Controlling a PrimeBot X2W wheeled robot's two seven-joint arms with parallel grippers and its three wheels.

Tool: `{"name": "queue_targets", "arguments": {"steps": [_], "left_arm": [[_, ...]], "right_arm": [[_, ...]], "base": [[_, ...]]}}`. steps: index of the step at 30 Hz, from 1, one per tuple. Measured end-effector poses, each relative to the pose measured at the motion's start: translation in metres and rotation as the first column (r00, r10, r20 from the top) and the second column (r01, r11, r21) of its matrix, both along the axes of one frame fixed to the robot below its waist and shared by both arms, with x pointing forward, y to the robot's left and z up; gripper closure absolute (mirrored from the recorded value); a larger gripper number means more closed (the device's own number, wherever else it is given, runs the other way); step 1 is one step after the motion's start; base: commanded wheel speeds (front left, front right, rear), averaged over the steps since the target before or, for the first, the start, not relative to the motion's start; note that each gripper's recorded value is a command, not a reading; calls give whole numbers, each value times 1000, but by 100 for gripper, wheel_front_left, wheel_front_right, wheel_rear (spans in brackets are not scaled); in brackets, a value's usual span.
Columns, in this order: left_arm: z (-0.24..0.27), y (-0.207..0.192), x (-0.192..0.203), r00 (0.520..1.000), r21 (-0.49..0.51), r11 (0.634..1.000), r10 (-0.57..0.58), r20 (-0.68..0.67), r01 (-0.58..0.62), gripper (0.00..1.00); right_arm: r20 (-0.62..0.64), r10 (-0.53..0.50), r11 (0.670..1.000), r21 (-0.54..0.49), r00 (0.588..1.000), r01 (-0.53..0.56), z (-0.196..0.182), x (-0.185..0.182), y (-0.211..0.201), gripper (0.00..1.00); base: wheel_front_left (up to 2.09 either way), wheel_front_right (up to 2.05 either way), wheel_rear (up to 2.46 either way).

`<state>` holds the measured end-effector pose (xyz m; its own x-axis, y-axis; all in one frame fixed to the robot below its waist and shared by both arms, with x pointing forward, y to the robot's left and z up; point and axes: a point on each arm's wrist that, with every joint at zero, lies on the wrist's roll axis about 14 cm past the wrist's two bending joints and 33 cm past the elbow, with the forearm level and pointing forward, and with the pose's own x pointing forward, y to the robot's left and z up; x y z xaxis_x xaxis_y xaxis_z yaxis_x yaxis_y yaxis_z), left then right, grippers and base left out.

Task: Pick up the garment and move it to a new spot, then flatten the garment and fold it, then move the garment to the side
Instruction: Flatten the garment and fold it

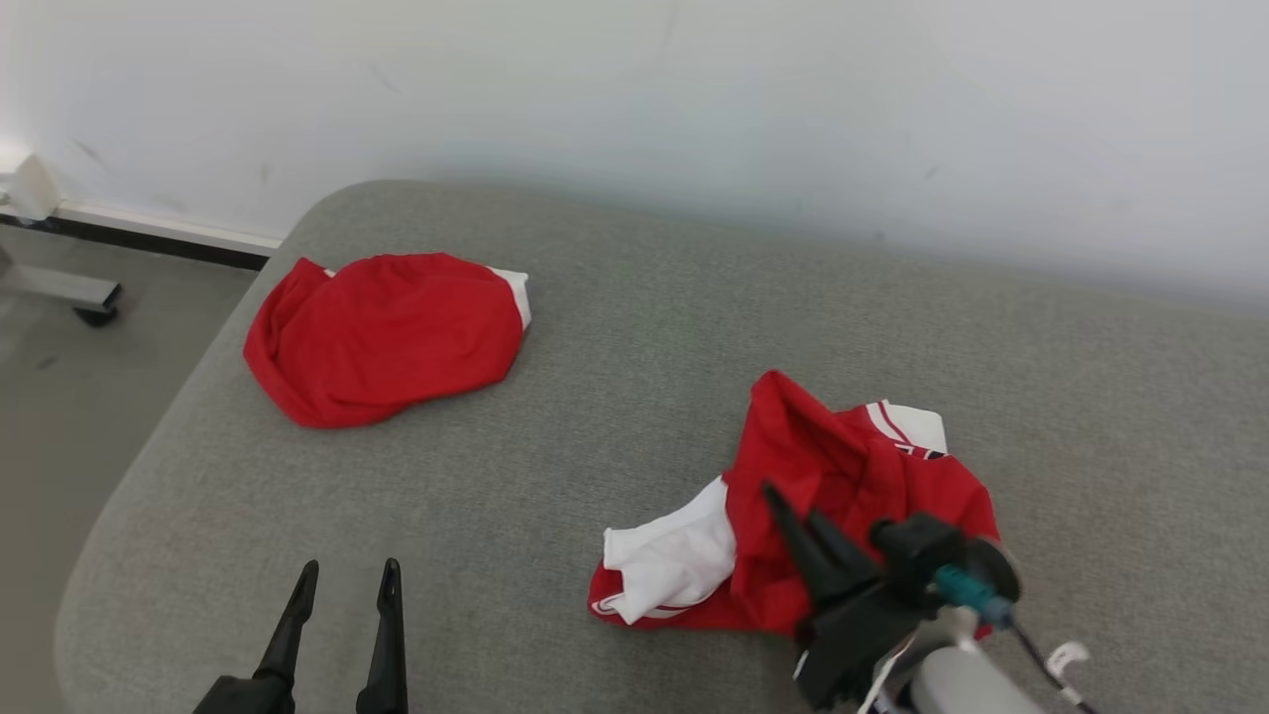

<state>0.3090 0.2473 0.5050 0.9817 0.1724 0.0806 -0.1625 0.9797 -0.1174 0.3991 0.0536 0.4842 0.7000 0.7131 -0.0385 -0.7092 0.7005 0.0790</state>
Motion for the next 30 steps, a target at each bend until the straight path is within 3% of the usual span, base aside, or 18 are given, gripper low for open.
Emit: {"name": "queue_targets", "arguments": {"steps": [5,12,19,24,25,26,27,30], "left_arm": [[-3,-12,7,999,-5,999,-39,-6,39,0],[-3,-33,22,994,-9,994,-112,-6,112,0],[-4,-46,30,988,-12,988,-153,-6,153,0],[-5,-48,30,987,-15,987,-158,-9,157,0],[-5,-48,30,987,-15,987,-158,-11,157,0],[-6,-47,30,988,-16,988,-156,-13,156,0],[-6,-47,30,988,-16,988,-156,-14,156,0],[-7,-47,31,988,-17,988,-157,-16,156,0]], "right_arm": [[114,-132,990,58,985,126,41,29,-48,100],[221,-342,940,79,913,333,71,43,-144,100],[194,-503,860,14,842,511,48,25,-230,100],[112,-555,827,-32,825,561,19,14,-251,100],[79,-560,824,-49,824,565,8,10,-252,80],[59,-565,822,-55,823,567,2,7,-252,80],[43,-569,819,-54,821,571,-3,6,-251,0],[17,-581,813,-42,814,581,-9,1,-250,0]], "base": [[0,0,0],[0,0,0],[0,0,0],[0,0,0],[0,0,0],[0,0,0],[0,0,0],[0,0,0]]}}
